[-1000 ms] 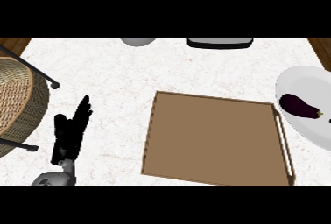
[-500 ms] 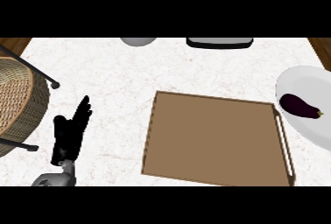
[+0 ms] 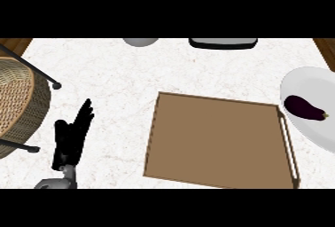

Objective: Pick the eggplant from the tray and place it in the plate

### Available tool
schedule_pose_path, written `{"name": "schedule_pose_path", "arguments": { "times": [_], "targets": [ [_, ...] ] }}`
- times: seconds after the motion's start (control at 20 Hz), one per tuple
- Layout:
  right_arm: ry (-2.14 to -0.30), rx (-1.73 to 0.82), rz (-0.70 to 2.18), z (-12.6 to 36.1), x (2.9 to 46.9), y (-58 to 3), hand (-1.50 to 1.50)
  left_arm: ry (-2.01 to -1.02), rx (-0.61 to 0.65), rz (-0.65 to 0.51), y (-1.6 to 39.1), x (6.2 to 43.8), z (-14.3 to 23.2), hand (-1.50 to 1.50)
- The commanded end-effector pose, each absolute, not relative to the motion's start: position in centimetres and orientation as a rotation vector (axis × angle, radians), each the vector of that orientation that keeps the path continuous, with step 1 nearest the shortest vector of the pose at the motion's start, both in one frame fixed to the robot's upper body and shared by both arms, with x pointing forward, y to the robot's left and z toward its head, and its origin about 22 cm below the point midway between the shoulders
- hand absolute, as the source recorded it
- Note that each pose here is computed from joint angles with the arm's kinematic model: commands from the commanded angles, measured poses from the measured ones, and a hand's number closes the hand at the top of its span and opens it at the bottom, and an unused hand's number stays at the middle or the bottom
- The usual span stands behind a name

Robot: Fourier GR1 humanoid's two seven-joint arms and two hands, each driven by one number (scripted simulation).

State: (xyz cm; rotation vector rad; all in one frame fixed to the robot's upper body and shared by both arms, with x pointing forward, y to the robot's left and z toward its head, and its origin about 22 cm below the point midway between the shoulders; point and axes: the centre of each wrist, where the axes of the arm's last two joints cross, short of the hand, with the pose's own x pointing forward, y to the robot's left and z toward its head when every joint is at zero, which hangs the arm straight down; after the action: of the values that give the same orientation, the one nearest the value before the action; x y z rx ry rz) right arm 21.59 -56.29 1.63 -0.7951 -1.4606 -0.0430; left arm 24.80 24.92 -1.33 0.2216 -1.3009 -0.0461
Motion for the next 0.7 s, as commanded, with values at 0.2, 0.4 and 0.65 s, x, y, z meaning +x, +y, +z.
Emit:
{"name": "schedule_pose_path", "arguments": {
  "times": [0.2, 0.4, 0.65],
  "targets": [
    [-1.469, -0.822, -0.090, 3.1, 20.7, -57.6, -1.50, -1.285, 0.230, -0.067, 24.5, 25.0, -1.5, 0.00],
    [-1.448, -0.912, -0.129, 0.5, 19.0, -57.0, -1.50, -1.308, 0.204, -0.049, 24.0, 25.4, -0.3, 0.00],
    [-1.423, -0.934, -0.153, 3.1, 17.4, -59.2, -1.50, -1.301, 0.231, -0.059, 24.2, 25.4, -0.2, 0.00]
  ]
}}
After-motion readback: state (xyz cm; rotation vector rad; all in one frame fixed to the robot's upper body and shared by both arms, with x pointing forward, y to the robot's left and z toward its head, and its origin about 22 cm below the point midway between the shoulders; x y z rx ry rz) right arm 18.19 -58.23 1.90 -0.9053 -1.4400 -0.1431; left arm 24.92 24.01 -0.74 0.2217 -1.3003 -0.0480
